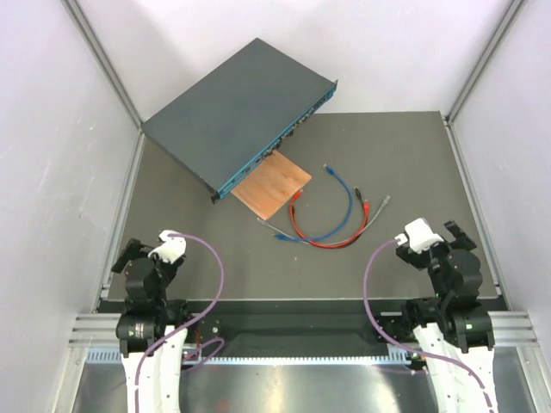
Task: Insert the plug into the switch port
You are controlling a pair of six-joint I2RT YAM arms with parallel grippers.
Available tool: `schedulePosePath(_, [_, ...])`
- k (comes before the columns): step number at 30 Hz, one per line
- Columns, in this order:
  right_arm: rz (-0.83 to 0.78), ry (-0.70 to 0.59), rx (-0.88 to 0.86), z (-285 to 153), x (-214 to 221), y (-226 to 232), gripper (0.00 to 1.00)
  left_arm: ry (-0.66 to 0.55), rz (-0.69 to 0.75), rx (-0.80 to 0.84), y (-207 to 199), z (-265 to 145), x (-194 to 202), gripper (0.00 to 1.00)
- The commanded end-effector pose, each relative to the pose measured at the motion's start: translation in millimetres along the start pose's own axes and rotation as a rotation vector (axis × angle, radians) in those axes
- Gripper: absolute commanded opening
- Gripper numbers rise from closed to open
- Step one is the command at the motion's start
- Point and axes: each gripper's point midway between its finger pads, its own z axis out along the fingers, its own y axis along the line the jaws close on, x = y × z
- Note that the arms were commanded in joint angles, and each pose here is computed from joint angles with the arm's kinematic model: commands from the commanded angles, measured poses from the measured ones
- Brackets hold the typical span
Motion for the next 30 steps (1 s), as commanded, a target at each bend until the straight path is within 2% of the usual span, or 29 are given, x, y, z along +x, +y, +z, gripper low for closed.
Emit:
schedulePosePath(1, [0.026, -0.033, 0.002, -9.9, -16.3, -11.7, 1.00, -0.043, -0.021, -0.056, 22.3, -15.5, -14.1, 0.99])
schedulePosePath(4, [0.046, -0.023, -0.044, -12.6, -21.8, -10.3, 1.00, -0.099, 0.020, 0.033, 15.8, -30.1, -25.1, 0.99])
schedulePosePath(7, [0.068, -0.018, -0.104, -15.1, -36.6, -14.2, 1.00, -0.172, -0.066, 0.003, 32.4, -38.5, -48.9, 0.99])
schedulePosePath(11, [0.146, 0.006, -0.162, -9.3, -60.4, -25.1, 1.00, -0.163, -0.301, 0.000, 60.3, -42.4, -84.2, 0.99])
schedulePosePath(13, [0.192, 0.025, -0.199, -2.6, -75.5, -31.4, 1.00, -0.227, -0.469, 0.082, 70.9, -54.0, -124.9, 0.99])
schedulePosePath(14, [0.263, 0.007, -0.211, -3.9, -90.5, -37.1, 1.00, -0.245, -0.574, 0.127, 71.8, -60.2, -140.3, 0.99])
schedulePosePath(16, [0.330, 0.076, -0.306, 8.9, -94.2, -23.5, 1.00, -0.287, -0.659, 0.240, 80.4, -76.0, -178.5, 0.99])
schedulePosePath(17, [0.421, 0.088, -0.322, 11.8, -102.7, -22.5, 1.00, -0.309, -0.730, 0.280, 89.9, -83.9, -200.4, 0.99])
schedulePosePath(19, [0.541, 0.181, -0.382, 27.2, -101.9, -6.8, 1.00, -0.336, -0.800, 0.344, 93.1, -93.6, -220.6, 0.99])
schedulePosePath(22, [0.701, 0.202, -0.458, 49.8, -115.0, 9.4, 1.00, -0.412, -0.948, 0.398, 107.5, -108.4, -252.8, 0.99])
schedulePosePath(26, [0.905, 0.289, -0.476, 83.1, -99.3, 36.4, 1.00, -0.465, -1.080, 0.477, 106.8, -109.9, -275.7, 0.94])
schedulePosePath(30, [1.025, 0.339, -0.474, 118.4, -70.6, 51.8, 0.93, -0.464, -1.126, 0.559, 93.9, -100.7, -285.9, 0.92])
